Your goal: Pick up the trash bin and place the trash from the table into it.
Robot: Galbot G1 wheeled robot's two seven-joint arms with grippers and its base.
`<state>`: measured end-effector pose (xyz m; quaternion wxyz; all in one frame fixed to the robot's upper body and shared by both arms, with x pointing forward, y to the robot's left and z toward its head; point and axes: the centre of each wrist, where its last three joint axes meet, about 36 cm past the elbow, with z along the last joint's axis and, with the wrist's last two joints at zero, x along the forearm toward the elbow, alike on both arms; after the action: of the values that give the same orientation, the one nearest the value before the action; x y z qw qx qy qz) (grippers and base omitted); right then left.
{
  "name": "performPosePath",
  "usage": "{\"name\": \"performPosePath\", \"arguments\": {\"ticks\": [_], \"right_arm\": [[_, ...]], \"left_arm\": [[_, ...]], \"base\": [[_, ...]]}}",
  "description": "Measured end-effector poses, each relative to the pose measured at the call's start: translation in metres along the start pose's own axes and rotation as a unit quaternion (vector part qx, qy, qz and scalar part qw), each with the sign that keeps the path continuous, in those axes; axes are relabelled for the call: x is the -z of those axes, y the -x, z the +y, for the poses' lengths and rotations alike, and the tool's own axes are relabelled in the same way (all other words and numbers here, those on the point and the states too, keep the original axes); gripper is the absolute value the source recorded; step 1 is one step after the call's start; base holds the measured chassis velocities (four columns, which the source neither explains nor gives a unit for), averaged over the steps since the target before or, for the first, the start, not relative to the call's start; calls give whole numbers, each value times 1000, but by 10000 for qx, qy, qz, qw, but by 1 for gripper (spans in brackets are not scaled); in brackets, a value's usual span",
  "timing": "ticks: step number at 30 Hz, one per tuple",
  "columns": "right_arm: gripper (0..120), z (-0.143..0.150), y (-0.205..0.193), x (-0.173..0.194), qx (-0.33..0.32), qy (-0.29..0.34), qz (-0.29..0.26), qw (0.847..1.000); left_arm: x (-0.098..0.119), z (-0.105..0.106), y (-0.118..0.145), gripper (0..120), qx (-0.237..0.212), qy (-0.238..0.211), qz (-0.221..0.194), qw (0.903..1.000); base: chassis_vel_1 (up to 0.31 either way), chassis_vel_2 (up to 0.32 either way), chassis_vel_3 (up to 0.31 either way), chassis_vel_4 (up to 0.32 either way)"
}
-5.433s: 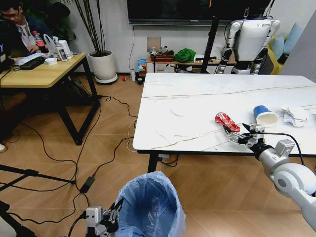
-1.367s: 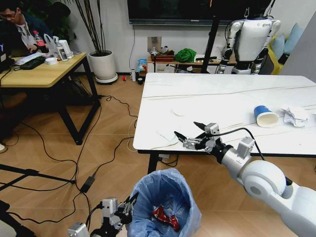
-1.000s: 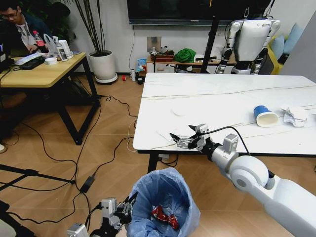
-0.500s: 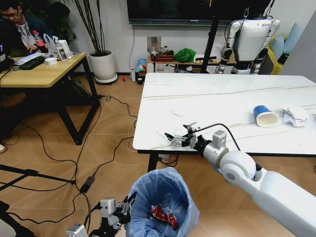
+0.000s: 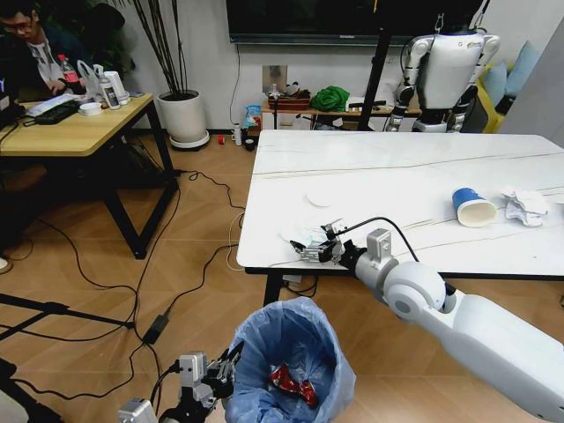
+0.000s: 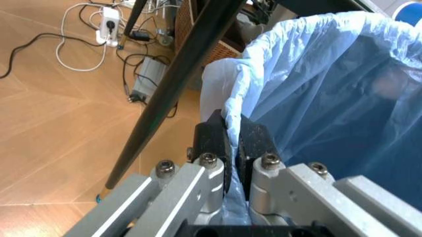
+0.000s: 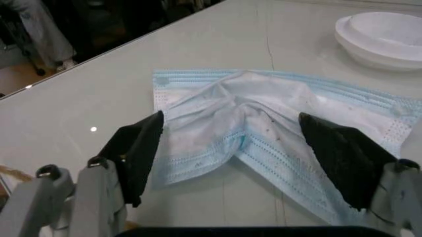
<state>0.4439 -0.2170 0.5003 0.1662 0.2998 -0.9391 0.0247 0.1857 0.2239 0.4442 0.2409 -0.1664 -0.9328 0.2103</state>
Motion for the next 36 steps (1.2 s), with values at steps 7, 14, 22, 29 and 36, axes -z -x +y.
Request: {"name": "performPosePath", "arguments": {"ticks": [7,14,22,29,36], "right_arm": [[54,-1,0,-2,-8,15,32,10000],[24,-1,-3,-4,-12,24,60,10000],[0,-5,-9,-2,-26,69,10,10000],[0,-4,-32,1,-46,135,-118,9998],[0,15,-83,0,51,-35,-418,9991]], "left_arm": [[0,1,1,0,-11,-4,17,10000],[-1,1,2,0,-40,-8,38,10000],[-1,2,3,0,-75,-4,60,10000],[2,2,4,0,-107,-31,41,9999],[0,3,6,0,-158,-50,127,9998]], "base": [[0,0,0,0],[0,0,0,0],[0,0,0,0],[0,0,0,0],[0,0,0,0]]}}
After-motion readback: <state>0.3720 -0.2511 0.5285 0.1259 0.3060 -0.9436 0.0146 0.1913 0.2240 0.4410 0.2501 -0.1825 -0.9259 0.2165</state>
